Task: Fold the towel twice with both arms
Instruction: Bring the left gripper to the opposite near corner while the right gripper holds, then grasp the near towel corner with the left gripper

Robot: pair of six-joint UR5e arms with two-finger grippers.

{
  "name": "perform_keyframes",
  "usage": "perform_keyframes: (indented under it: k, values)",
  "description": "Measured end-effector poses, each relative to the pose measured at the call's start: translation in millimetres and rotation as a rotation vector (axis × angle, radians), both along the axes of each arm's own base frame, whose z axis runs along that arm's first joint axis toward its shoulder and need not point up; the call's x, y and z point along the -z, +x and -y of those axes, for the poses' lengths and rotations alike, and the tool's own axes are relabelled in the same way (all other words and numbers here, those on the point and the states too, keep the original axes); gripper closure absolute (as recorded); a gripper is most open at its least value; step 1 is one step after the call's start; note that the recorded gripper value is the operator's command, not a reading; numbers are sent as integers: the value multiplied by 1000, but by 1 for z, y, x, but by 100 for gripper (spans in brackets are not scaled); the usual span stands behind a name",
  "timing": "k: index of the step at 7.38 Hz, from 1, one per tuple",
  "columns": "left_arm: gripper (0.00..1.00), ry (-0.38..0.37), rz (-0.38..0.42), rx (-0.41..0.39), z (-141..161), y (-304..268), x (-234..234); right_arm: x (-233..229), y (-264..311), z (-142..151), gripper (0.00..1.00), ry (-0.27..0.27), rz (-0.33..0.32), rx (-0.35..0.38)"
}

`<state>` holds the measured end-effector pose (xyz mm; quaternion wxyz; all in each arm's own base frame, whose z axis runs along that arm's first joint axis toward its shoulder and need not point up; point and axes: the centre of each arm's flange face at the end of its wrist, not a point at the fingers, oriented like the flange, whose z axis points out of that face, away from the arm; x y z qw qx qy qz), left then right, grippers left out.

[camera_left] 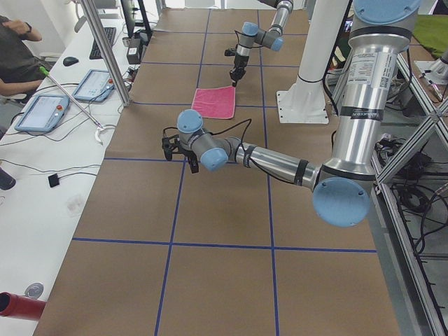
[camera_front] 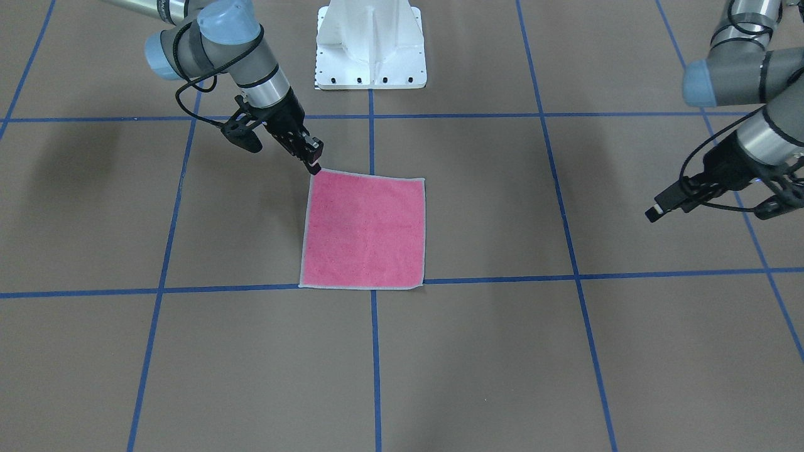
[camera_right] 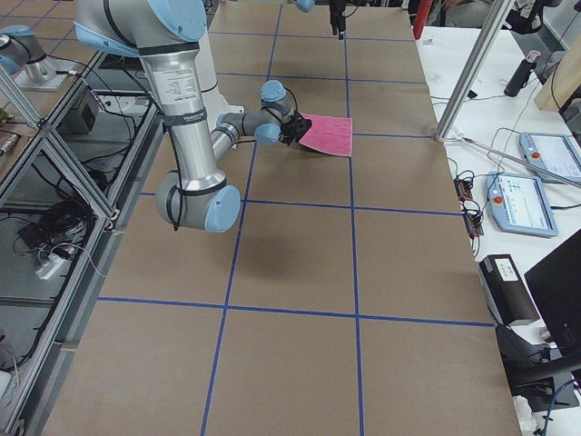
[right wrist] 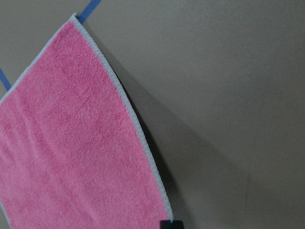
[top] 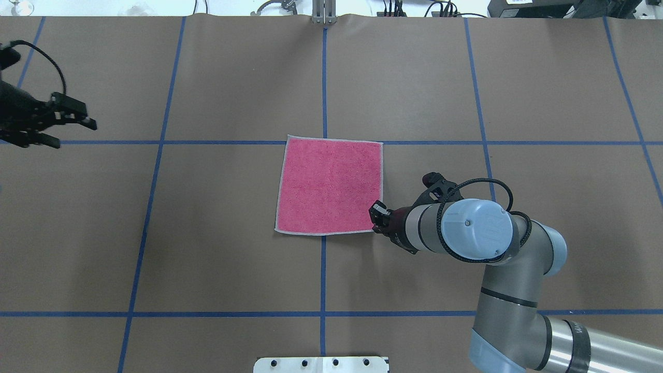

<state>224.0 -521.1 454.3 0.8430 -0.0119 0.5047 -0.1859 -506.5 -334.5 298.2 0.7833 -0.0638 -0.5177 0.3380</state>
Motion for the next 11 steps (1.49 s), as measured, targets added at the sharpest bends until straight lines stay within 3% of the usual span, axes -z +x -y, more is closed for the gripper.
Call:
perform_keyframes:
  k: [3,6,10,11]
  values:
    - [1,-87,-114,104,-62,128,101,-5,13,-8,100,-2,1,9]
    - [3,-111,-144,140,-145,234,152,-9,27,-16,100,-9,5,26]
    - [22,-128,-140,126,-191,303,186,-14,26,-20,100,-15,-1,39]
    - [34,-130,-142,127,-189,321,194,-15,25,-21,100,-16,-4,42]
